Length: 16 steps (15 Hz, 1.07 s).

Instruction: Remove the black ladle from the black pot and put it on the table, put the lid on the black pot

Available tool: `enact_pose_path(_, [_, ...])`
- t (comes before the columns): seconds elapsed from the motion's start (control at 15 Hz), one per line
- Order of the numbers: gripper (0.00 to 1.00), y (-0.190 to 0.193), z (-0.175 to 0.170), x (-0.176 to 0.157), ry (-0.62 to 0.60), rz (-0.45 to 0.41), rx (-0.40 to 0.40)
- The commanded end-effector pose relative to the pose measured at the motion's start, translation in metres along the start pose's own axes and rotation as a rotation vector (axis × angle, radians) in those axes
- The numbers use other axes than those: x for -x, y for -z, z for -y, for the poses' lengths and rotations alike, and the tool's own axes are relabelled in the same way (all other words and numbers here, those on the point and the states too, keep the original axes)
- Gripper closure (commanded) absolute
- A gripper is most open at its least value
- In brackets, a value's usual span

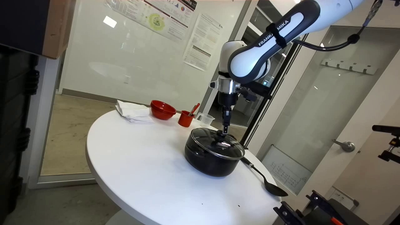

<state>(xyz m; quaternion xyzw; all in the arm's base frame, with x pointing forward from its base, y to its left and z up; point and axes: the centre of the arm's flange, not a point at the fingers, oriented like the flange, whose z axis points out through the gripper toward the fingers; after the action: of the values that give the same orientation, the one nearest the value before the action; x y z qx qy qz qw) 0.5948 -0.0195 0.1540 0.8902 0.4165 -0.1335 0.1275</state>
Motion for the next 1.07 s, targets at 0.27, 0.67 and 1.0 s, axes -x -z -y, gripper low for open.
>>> enact_pose_path(0.27, [0.00, -0.032, -0.012, 0.003, -0.012, 0.042, -0.013])
enact_pose_path(0.67, [0.00, -0.037, -0.011, -0.013, 0.008, 0.020, -0.007])
enact_pose_path(1.0, [0.40, -0.035, -0.012, -0.017, 0.004, 0.021, -0.006])
